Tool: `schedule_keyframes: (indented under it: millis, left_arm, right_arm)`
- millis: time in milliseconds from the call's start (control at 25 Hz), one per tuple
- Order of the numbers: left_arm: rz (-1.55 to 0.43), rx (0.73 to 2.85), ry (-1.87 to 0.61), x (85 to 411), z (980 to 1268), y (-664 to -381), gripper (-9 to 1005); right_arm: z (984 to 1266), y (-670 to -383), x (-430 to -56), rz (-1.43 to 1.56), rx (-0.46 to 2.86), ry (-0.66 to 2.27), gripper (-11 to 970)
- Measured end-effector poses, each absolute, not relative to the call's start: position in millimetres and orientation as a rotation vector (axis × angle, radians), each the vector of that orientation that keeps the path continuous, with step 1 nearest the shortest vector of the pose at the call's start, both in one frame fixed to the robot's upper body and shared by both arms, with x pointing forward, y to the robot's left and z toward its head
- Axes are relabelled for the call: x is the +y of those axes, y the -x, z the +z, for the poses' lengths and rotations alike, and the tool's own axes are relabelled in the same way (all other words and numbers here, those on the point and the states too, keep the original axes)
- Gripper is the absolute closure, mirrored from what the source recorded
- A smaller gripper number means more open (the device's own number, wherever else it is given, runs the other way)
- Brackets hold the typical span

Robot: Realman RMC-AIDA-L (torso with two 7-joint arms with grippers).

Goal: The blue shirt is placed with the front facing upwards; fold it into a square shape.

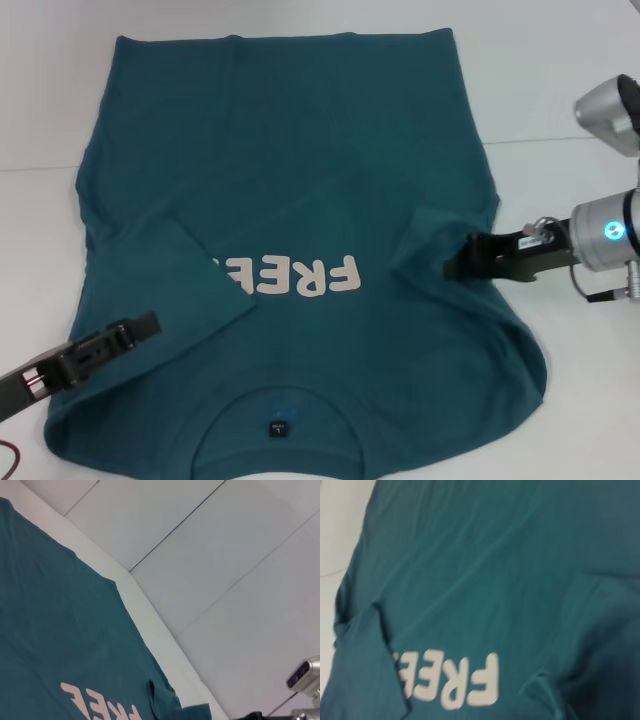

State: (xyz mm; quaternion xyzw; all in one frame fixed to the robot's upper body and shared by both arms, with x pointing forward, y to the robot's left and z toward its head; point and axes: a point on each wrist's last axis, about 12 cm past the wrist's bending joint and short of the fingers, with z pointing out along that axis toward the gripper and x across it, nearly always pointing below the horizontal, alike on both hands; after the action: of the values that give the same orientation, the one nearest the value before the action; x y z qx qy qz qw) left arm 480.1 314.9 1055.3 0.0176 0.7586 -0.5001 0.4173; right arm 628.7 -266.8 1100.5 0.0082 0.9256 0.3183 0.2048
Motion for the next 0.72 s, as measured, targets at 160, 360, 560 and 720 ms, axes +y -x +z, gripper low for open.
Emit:
schedule_keyframes:
  millis: [160,360,560,720]
  left_arm:
    - [-1.249,1.897,-0.032,317.0,1055.4,-479.6,120]
    - [-1.246,1.897,-0.031,317.7,1055.6,-479.6,120]
    - [-1.246,1.897,-0.032,317.6,1055.8,-480.0,119]
    - [-1.246,1.897,-0.033,317.6,1055.9,-480.1,120]
  right_arm:
    - [1100.1,-625.0,-255.5,0.941,2.596,0.02,876]
    - [1100.5,-624.1,-245.4,0.976,2.594,0.048,857]
    - [1099.7,-624.2,-243.2,0.979,2.595,0.052,837]
    - [1099.7,-624.8,-244.4,0.967,2.589,0.073,821]
